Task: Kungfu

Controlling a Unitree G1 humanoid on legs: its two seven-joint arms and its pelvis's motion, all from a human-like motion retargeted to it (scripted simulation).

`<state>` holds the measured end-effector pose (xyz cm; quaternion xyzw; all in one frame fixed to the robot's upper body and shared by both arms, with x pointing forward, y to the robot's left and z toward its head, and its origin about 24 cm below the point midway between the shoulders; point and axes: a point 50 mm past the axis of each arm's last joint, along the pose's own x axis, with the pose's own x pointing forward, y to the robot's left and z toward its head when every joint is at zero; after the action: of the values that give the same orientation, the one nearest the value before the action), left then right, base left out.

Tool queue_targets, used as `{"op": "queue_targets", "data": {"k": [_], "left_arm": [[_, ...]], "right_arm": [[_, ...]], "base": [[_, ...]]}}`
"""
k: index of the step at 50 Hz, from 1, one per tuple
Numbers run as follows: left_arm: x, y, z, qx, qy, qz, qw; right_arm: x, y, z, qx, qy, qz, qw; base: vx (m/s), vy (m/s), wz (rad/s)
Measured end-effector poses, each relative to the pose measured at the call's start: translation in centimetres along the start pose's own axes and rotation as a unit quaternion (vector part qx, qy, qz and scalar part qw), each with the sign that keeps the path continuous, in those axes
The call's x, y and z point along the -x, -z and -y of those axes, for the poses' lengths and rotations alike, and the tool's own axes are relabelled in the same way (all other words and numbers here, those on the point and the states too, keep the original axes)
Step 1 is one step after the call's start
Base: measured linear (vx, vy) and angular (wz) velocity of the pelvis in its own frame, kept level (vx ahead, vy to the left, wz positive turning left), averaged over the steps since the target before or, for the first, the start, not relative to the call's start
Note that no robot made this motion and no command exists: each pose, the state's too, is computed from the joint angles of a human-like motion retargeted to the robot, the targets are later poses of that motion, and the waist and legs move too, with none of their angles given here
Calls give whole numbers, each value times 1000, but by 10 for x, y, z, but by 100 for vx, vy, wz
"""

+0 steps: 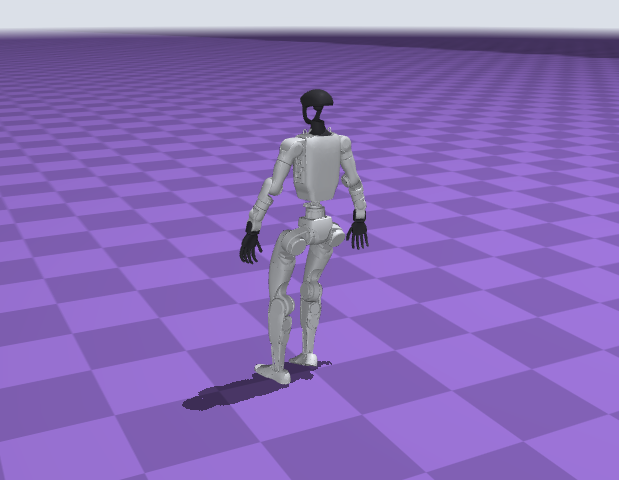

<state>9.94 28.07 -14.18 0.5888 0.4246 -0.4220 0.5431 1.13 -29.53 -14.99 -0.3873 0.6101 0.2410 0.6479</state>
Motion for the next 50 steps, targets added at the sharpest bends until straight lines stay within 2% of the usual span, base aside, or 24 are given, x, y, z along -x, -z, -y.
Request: {"op": "queue_targets", "data": {"k": [5, 20, 28, 32, 37, 42, 45, 50], "left_arm": [[0, 3, 1, 24, 0, -12, 1000], [-1, -4, 16, 88, -8, -7, 996], [0, -4, -27, 138, -104, -3, 985], [19, 15, -61, 238, -214, 14, 947], [89, 59, -135, 399, -450, 100, 793], [224, 99, -242, 477, -635, 351, 496], [304, 95, -293, 451, -612, 556, 337], [385, 22, -350, 341, -423, 832, 114]], "right_arm": [[-2, -12, 13, 2, 45, 18, 999], [-5, -31, 3, -43, 65, 56, 995], [5, -22, 32, -126, 194, 70, 970], [26, -23, 48, -227, 303, 139, 915], [61, -57, 65, -299, 357, 342, 816], [96, -100, 91, -324, 318, 511, 730], [111, -115, 87, -332, 286, 562, 702], [122, -138, 79, -355, 225, 619, 663]], "base": [[-7, 12, -23], [11, 13, 15], [11, -8, -25], [25, -10, 1], [1, 17, 86], [-56, 33, 163], [31, -85, -39], [15, -19, -28]]}}
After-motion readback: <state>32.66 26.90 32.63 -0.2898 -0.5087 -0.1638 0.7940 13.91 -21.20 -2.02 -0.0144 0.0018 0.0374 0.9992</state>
